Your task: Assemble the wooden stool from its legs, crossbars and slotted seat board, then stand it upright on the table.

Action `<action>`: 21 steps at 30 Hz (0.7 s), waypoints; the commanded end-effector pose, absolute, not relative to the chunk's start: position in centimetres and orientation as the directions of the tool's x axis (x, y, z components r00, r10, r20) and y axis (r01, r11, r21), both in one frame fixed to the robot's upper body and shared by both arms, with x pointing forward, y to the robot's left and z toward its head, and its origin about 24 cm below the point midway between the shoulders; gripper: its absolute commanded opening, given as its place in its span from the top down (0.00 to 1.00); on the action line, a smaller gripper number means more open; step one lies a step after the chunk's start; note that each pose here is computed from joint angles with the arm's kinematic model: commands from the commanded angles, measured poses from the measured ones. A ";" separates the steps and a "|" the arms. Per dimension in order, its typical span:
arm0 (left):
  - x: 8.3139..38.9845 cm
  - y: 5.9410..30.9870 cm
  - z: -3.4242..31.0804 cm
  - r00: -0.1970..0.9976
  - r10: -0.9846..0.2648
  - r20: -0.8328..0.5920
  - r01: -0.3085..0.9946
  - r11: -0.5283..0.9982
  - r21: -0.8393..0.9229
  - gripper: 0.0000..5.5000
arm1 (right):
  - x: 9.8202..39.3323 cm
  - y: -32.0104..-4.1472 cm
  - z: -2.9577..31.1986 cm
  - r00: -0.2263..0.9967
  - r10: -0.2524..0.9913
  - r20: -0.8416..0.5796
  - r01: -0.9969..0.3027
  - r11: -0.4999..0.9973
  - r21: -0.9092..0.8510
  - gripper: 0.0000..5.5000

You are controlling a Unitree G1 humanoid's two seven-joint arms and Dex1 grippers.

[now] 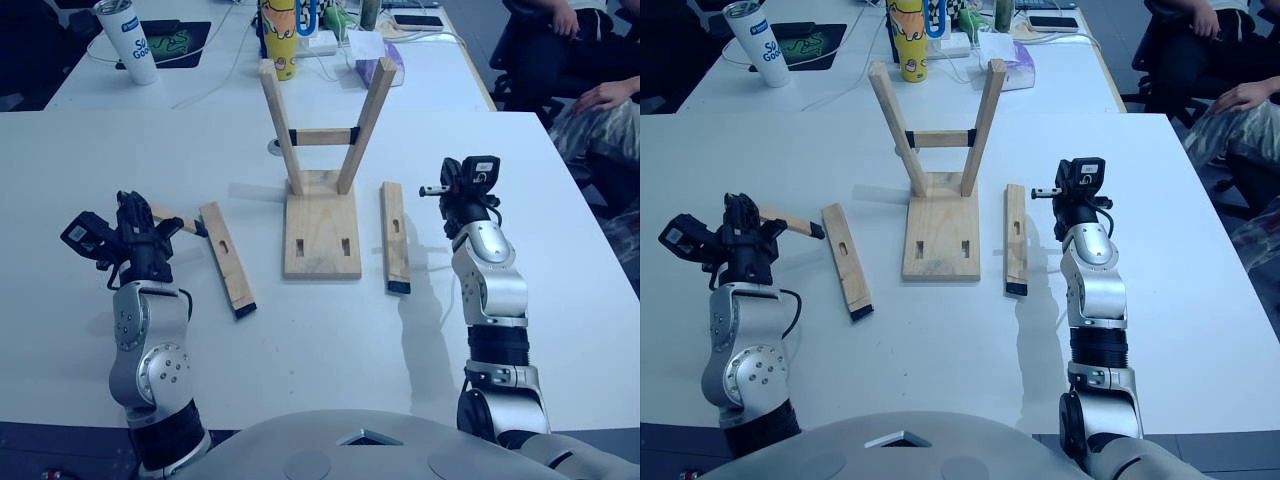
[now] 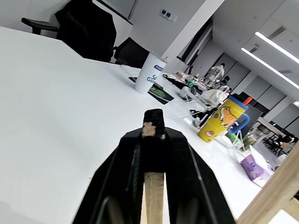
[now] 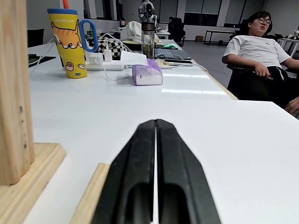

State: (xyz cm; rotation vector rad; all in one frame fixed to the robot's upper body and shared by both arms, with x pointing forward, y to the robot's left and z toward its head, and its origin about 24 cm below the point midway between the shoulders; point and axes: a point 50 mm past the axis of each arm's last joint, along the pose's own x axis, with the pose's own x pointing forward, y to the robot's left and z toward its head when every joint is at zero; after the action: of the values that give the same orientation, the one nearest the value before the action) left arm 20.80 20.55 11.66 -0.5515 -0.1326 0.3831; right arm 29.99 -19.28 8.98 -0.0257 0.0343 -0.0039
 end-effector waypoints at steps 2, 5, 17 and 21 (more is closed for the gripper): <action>20.6 19.8 9.5 0.920 0.383 -0.085 -0.366 0.758 -0.540 0.92 | 30.1 -19.3 9.2 1.000 0.005 -0.028 -0.006 0.999 -0.052 1.00; 20.7 19.6 8.3 0.922 0.366 -0.127 -0.373 0.750 -0.546 0.92 | 30.1 -19.3 9.2 1.000 0.002 -0.028 -0.004 0.998 -0.055 1.00; 20.7 19.2 7.8 0.929 0.343 -0.141 -0.357 0.724 -0.589 0.92 | 30.3 -19.2 9.2 1.000 0.017 -0.021 -0.018 0.997 -0.073 1.00; 20.8 18.9 7.7 0.933 0.328 -0.148 -0.351 0.735 -0.580 0.92 | 30.3 -19.2 9.2 1.000 0.017 -0.019 -0.019 0.997 -0.075 1.00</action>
State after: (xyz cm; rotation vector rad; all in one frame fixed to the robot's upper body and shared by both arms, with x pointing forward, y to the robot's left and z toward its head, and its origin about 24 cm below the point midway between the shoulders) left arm 21.01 19.77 8.54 -0.5873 -0.0061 0.3639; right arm 30.07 -19.09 8.82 -0.0636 0.0332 0.0168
